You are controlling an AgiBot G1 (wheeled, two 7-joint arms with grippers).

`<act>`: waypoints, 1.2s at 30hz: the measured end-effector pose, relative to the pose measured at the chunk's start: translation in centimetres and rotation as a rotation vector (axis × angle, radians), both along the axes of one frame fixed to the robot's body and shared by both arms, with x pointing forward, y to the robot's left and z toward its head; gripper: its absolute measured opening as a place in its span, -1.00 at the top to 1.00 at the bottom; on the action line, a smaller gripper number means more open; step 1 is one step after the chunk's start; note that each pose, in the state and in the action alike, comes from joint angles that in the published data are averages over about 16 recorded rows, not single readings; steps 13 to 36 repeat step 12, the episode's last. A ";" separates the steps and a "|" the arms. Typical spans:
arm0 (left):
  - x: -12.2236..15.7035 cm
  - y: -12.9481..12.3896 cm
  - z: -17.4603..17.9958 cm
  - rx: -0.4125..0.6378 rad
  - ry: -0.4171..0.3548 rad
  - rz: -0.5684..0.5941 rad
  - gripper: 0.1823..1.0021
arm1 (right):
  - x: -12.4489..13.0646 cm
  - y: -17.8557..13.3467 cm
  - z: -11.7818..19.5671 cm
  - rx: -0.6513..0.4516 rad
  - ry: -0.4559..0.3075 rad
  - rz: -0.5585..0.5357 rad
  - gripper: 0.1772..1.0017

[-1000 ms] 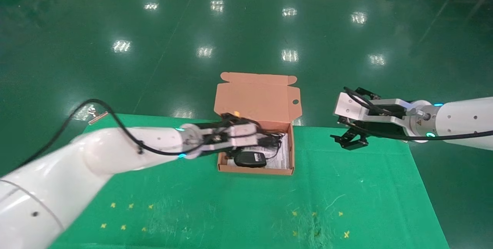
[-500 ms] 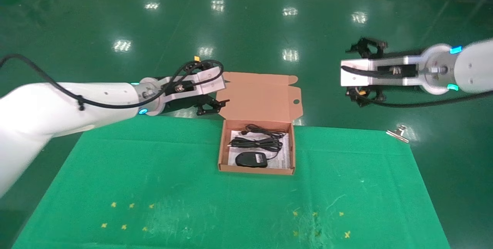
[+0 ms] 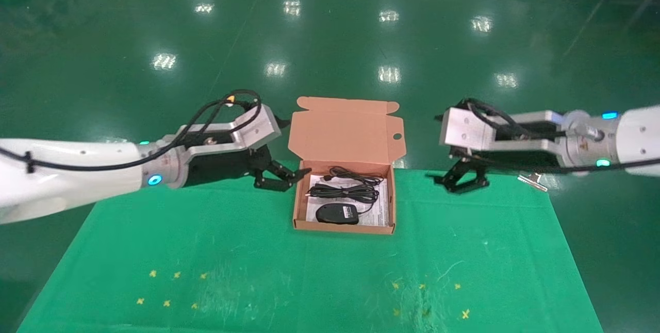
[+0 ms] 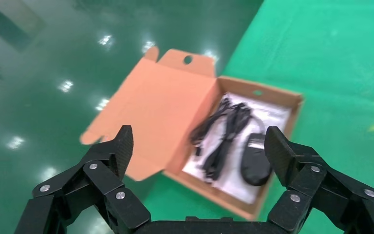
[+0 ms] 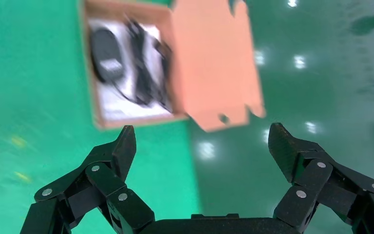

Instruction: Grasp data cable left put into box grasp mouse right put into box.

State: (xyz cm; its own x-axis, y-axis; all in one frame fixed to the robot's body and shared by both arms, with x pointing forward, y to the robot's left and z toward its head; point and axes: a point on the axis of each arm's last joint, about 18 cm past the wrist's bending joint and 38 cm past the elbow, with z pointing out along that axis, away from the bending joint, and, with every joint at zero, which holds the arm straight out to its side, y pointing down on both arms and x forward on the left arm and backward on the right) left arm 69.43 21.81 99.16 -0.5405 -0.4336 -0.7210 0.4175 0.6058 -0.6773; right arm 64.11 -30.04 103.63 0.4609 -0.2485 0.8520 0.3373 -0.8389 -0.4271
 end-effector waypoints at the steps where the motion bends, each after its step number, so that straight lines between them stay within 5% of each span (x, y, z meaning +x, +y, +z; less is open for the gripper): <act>1: -0.4 0.2 -0.1 -0.014 0.011 -0.012 -0.86 | -0.2 0.1 -0.3 0.018 0.015 0.014 -1.00; 12: -3.3 1.6 -0.8 -0.110 0.083 -0.104 -0.98 | -2.4 0.8 -2.4 0.146 0.117 0.122 -1.00; 36: -3.3 1.6 -0.8 -0.110 0.083 -0.104 -0.98 | -2.4 0.8 -2.4 0.146 0.117 0.122 -1.00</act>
